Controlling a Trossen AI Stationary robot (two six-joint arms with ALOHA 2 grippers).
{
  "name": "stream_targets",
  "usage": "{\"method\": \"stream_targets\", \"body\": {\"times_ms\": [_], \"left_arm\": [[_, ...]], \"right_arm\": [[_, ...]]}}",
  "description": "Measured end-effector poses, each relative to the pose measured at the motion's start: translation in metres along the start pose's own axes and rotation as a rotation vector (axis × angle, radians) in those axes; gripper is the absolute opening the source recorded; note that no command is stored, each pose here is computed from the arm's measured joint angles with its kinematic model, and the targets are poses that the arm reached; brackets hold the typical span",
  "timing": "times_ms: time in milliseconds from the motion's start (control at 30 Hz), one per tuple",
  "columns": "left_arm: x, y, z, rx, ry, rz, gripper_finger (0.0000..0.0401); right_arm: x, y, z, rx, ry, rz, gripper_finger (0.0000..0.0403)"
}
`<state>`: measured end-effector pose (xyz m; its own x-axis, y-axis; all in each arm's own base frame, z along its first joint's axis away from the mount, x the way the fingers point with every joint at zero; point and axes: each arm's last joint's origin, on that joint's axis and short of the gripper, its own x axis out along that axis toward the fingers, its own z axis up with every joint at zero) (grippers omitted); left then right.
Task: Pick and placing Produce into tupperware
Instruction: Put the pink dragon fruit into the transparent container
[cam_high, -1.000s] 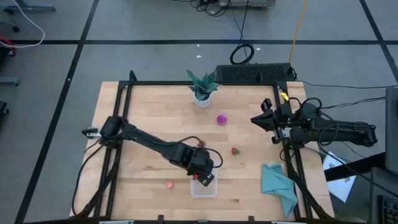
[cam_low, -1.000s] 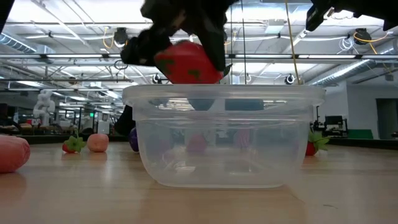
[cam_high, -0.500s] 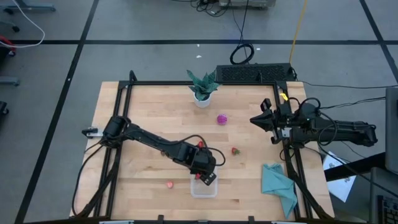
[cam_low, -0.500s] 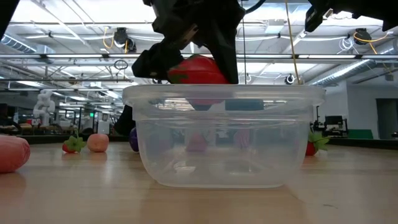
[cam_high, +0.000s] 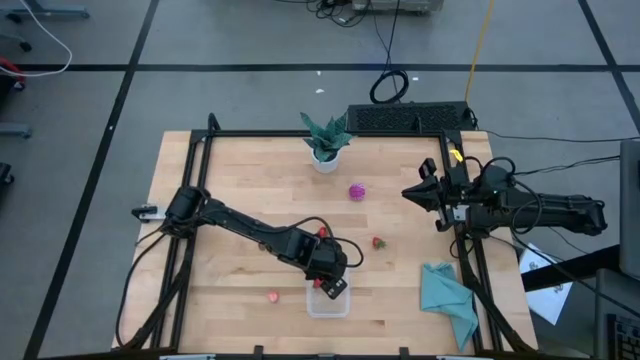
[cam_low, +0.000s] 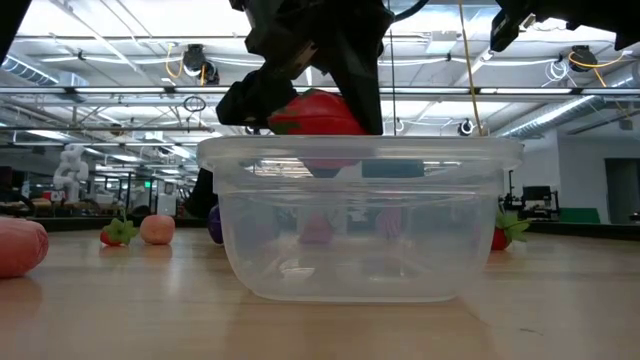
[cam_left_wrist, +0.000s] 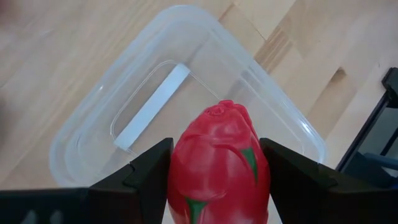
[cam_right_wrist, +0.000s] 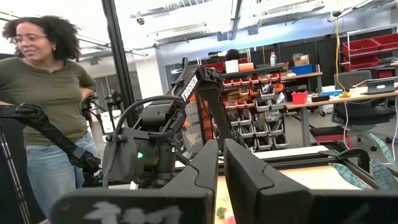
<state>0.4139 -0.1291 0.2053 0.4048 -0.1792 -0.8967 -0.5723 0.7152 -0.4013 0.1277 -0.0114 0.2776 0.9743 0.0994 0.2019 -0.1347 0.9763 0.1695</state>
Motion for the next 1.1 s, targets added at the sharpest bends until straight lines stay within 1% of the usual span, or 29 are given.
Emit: {"method": "stream_targets", "body": {"times_ms": [300,567,833,1100], "left_arm": [[0.0002,-0.0008,0.0005,0.016,-0.006,-0.009,0.023],[0.0003,-0.0009,0.0007,0.007,-0.007,-0.01,0.023],[0.0008,-0.0011,-0.0008,-0.023,-0.048,0.018,0.023],[0.001,-0.0021,-0.0027,-0.045,-0.052,0.021,0.023]], "right_arm": [[0.0,0.0,0.0,0.0,0.0,0.0,0.0018],[0.0,0.0,0.0,0.0,0.0,0.0,0.0018],[0.0,0.0,0.0,0.0,0.0,0.0,0.0018],[0.0,0.0,0.0,0.0,0.0,0.0,0.0018]]}}
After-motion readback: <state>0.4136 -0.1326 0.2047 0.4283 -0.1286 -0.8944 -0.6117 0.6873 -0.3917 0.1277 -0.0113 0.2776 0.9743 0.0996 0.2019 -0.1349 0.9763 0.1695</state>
